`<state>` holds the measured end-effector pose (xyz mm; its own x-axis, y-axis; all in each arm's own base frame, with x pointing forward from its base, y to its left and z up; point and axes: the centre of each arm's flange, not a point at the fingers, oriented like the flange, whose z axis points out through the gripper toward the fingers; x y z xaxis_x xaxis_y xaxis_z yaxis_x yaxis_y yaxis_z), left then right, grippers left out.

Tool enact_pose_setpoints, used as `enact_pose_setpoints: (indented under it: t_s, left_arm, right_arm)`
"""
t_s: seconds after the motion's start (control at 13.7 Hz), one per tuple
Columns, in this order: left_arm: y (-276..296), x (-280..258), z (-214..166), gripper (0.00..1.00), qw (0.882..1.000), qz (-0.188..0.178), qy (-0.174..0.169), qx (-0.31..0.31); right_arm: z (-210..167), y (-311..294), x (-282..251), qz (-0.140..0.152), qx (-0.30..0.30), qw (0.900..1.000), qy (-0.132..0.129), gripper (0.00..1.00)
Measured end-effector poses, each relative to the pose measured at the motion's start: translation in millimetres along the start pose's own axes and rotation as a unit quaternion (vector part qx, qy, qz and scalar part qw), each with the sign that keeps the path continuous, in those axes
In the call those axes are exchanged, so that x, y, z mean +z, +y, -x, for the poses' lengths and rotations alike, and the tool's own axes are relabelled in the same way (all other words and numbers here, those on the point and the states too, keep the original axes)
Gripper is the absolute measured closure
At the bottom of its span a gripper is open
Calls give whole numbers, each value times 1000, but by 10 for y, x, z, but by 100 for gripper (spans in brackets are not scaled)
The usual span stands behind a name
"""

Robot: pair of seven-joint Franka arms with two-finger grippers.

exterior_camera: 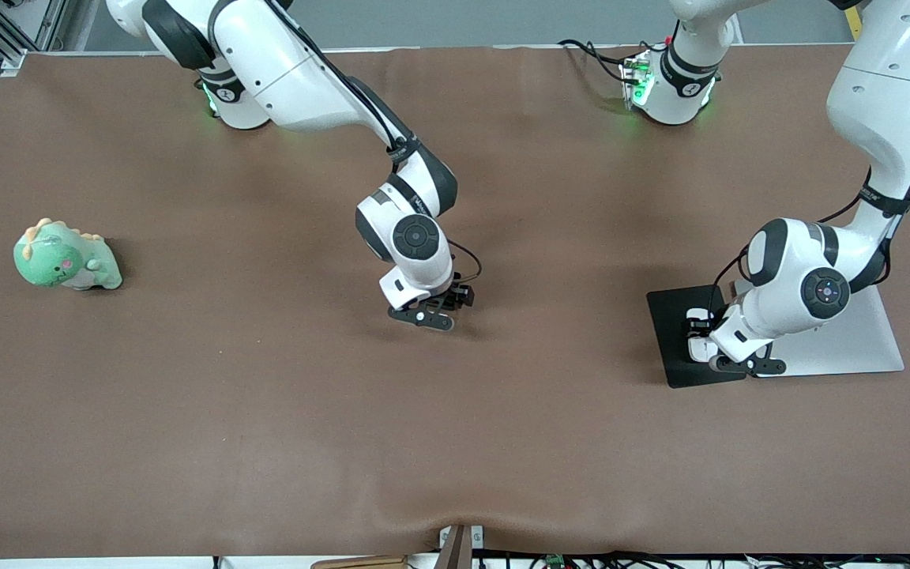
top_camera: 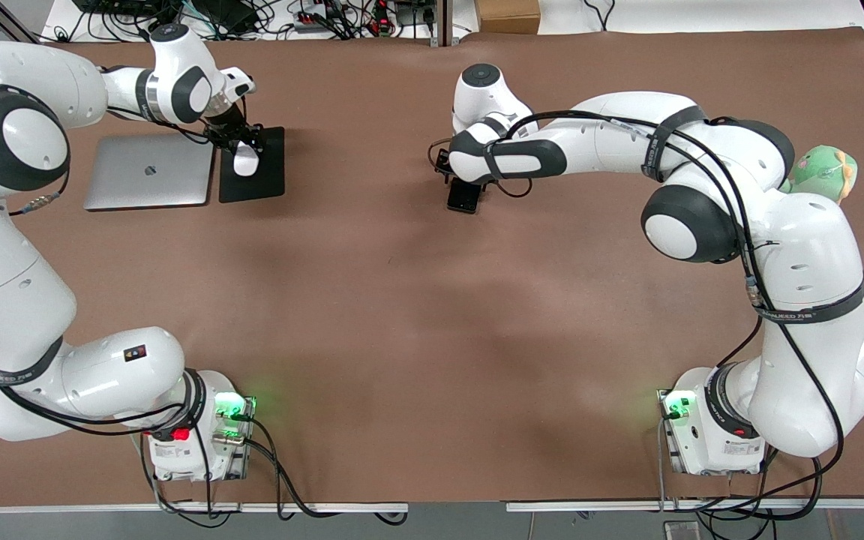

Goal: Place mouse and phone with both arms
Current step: 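Open the left gripper to release the mouse and raise it, then retract the left gripper while the right gripper carries the phone toward the plush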

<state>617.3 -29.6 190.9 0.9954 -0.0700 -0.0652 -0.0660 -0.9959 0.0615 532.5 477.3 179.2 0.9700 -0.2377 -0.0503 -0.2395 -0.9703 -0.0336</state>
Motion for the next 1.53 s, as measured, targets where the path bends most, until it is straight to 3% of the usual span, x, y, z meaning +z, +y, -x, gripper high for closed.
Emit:
enact_pose_setpoints:
  t_s: [0.29,0.44,0.58,0.73,0.88,1.09,1.31,1.53]
  left_arm:
    - [-4,87,10,38,1000,3,-4,-1]
    - [-14,80,4,23,1000,3,-3,0]
    - [-38,34,-27,4,1000,3,3,-2]
    - [-87,-188,-110,0,1000,-2,23,-6]
    - [-190,-688,-210,0,999,-20,31,-14]
    - [-301,-1889,-317,0,997,-56,38,-31]
    - [-342,-2901,-194,0,995,-80,40,-50]
    - [-235,-3626,59,0,993,-79,58,-62]
  right_arm:
    - [20,5,80,6,-4,1000,0,0]
    - [17,9,94,11,-12,1000,8,4]
    - [10,-21,46,8,-9,1000,12,20]
    - [-31,-19,16,7,0,1000,17,20]
    - [-145,-24,-133,-1,6,1000,27,20]
    - [-517,208,-794,7,8,1000,29,20]
    - [-1055,890,-1635,21,10,1000,17,20]
    - [-1448,1621,-1973,26,21,999,11,20]
